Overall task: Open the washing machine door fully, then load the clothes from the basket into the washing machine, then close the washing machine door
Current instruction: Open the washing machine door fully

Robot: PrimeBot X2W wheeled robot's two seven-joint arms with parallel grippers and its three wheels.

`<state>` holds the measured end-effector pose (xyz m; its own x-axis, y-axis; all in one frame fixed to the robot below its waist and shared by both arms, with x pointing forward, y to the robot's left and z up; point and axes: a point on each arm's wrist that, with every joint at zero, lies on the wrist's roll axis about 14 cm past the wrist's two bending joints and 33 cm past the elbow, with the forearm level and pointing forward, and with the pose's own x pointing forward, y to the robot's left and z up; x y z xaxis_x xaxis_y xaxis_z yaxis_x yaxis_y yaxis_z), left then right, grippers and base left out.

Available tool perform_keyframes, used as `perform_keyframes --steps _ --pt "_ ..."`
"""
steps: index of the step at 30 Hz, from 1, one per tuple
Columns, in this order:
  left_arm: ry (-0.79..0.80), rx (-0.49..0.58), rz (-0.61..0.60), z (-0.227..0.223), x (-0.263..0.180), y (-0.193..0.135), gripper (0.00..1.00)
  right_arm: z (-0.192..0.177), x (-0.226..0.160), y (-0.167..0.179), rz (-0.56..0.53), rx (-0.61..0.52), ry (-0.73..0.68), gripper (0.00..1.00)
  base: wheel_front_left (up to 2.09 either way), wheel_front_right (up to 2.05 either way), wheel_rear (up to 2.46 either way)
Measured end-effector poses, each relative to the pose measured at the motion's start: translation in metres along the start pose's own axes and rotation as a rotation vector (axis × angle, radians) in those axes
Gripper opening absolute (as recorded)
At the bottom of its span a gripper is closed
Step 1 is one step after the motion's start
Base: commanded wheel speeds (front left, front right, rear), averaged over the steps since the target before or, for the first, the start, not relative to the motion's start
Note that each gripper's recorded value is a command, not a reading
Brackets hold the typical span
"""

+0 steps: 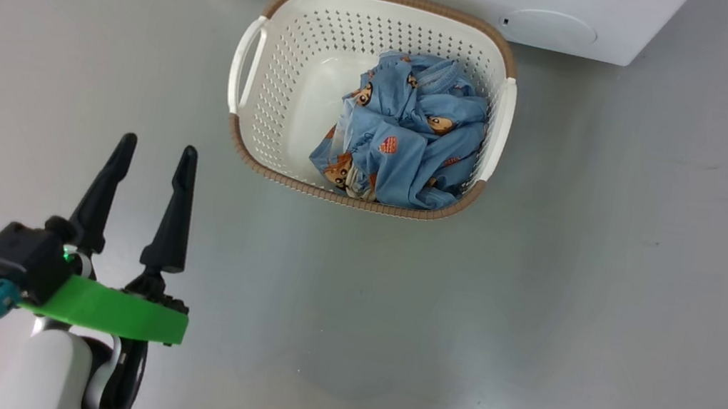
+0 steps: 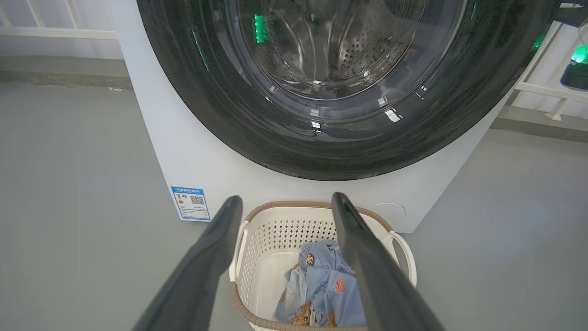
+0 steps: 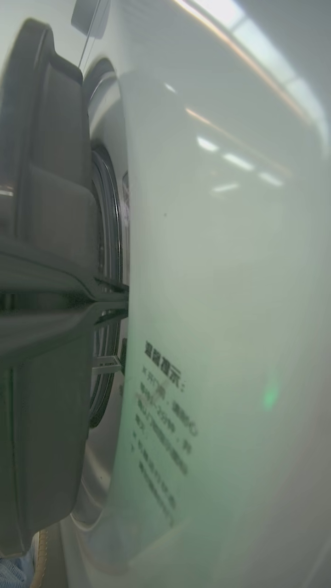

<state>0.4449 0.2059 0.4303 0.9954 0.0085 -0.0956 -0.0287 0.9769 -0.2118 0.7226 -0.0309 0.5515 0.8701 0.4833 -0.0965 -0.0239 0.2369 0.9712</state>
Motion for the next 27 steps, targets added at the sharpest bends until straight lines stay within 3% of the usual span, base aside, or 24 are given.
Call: perform_keyframes --steps 18,27 --pt "-0.022 0.001 0.012 0.010 -0.003 0.003 1.00 -0.026 -0.009 0.007 0.015 -0.064 0.203 0.00 0.00 0.00 0.00" --pt "-0.062 -0.001 0.000 0.025 -0.007 -0.001 1.00 -0.071 -0.036 0.004 0.015 -0.119 0.412 0.00 0.00 0.00 0.00"
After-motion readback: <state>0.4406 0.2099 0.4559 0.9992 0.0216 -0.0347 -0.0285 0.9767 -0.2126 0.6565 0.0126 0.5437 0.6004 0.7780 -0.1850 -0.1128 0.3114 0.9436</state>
